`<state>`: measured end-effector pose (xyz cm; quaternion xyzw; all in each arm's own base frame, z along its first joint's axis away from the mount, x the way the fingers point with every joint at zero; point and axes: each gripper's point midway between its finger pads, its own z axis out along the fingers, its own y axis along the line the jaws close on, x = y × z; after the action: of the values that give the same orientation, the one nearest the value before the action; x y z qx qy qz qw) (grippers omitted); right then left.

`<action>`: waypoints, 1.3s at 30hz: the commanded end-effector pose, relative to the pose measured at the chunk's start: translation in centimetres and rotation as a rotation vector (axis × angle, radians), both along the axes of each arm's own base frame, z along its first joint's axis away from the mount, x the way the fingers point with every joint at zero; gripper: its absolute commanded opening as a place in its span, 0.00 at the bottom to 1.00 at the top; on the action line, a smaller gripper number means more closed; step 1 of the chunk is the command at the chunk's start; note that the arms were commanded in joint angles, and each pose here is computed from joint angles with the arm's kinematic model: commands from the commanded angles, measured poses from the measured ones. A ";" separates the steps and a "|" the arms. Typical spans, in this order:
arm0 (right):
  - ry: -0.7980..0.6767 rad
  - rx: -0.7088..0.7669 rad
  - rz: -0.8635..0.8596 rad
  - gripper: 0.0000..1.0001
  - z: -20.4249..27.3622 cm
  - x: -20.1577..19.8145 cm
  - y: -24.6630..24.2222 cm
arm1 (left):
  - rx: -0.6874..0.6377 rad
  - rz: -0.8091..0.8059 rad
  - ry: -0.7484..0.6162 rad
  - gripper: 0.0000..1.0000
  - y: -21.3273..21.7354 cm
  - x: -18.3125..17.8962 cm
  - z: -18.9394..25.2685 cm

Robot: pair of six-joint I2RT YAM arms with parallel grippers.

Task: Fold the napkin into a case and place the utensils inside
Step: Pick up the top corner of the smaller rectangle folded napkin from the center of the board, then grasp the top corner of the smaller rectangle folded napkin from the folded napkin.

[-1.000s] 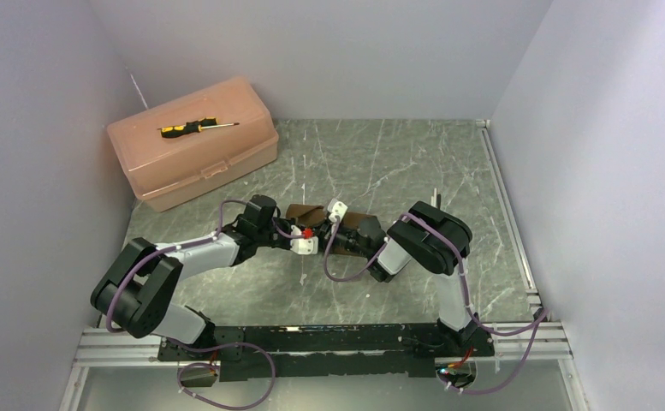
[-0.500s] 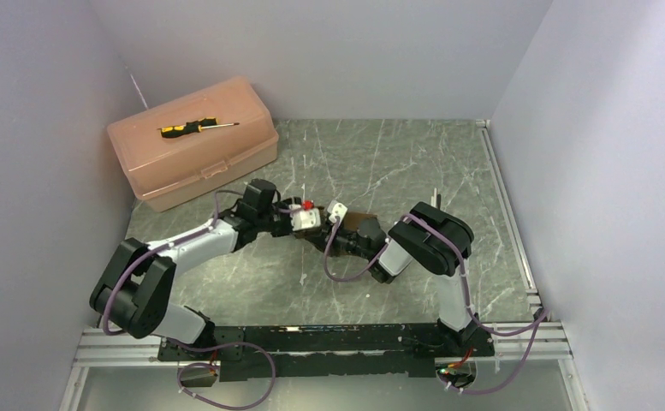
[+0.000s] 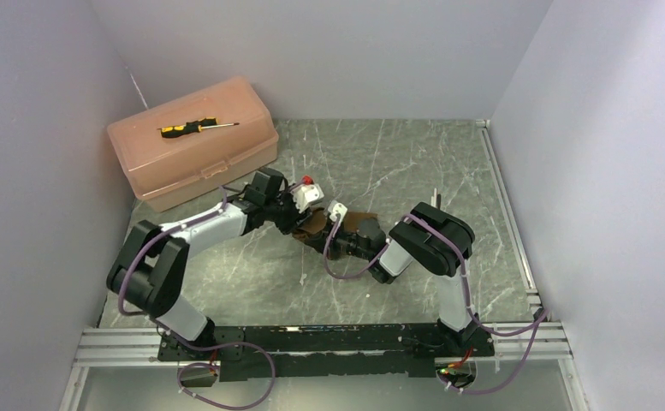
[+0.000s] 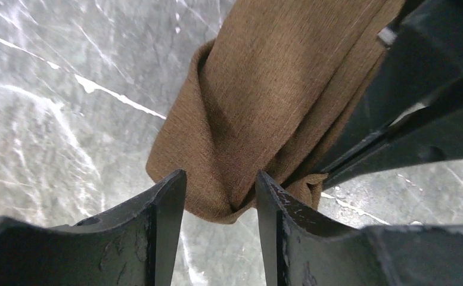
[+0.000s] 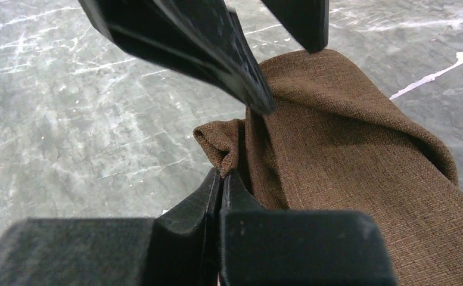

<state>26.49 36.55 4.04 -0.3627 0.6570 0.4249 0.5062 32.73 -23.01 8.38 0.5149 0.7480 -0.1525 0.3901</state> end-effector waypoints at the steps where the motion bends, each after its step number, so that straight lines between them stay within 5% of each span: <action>1: 0.032 0.064 0.021 0.00 1.8 -0.4 0.6 | -0.003 0.048 -0.009 0.52 -0.2 1.5 -0.7; 8: 0.089 0.112 0.026 0.00 2.5 0.0 0.4 | 0.010 0.065 -0.040 0.64 -0.3 3.0 -1.7; 16: 0.155 0.112 0.013 0.00 2.4 0.9 0.1 | -0.008 -0.009 -0.045 0.42 -1.3 2.9 -2.8; 24: 0.222 0.088 -0.008 0.00 1.9 1.3 -0.4 | -0.007 -0.036 -0.055 0.03 -1.4 2.7 -2.9; 39: 0.396 0.064 -0.125 0.00 1.3 3.7 -2.0 | -0.005 -0.076 -0.122 0.03 -1.0 1.3 -2.4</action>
<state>28.95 34.53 4.18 -0.2375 0.7464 0.4714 0.4053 33.65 -23.28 3.99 0.5392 0.7319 -0.1378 0.3932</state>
